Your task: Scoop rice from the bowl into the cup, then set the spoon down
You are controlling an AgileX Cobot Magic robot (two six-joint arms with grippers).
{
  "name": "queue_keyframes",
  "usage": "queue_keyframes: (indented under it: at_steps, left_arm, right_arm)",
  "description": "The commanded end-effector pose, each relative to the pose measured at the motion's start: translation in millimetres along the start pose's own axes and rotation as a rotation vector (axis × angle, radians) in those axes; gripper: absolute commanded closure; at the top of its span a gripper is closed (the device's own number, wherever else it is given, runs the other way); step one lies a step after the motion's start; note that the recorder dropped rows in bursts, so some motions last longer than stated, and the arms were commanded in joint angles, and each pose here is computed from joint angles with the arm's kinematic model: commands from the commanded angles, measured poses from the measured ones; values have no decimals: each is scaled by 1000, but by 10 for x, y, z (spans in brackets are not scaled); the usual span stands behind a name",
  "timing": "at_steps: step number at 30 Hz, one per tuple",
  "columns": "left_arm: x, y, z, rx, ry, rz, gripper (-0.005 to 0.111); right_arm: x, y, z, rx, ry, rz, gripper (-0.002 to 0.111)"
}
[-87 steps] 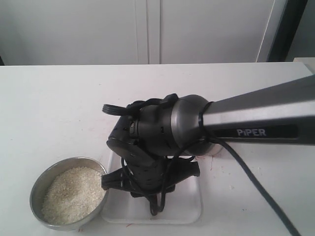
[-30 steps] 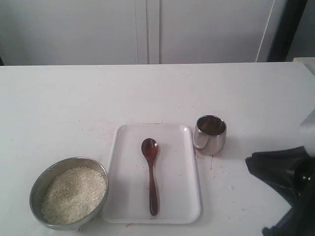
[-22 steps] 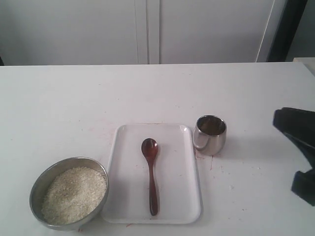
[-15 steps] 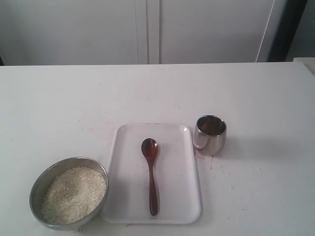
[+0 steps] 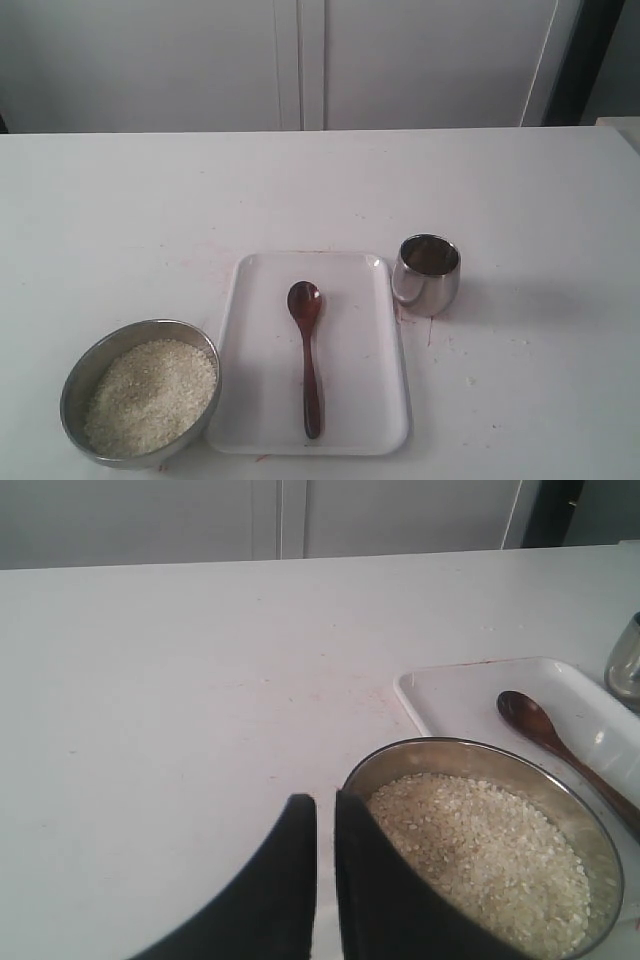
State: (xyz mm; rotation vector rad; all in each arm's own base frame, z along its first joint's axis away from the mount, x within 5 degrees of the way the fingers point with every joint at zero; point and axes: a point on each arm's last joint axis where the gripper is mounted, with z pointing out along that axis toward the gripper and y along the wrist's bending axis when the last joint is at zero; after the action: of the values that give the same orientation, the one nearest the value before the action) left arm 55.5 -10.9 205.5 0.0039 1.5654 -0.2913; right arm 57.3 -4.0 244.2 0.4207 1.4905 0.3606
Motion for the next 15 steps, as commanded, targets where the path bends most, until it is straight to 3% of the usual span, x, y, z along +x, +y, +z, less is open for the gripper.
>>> queue_keyframes:
  at_steps: [1, 7, 12, 15]
  left_arm:
    - [-7, -7, -1, 10, 3, -7, 92]
    - [-7, -7, -1, 10, 3, -7, 92]
    - [-7, -7, -1, 10, 3, -7, 92]
    - [-7, -7, -1, 10, 3, -7, 92]
  right_arm:
    - [150, -90, -8, 25, 7, 78, 102]
    - [291, -178, -1, 34, -33, 43, 102]
    - [260, -170, -24, 36, -75, -166, 102]
    - [300, -232, -26, 100, -25, -193, 102]
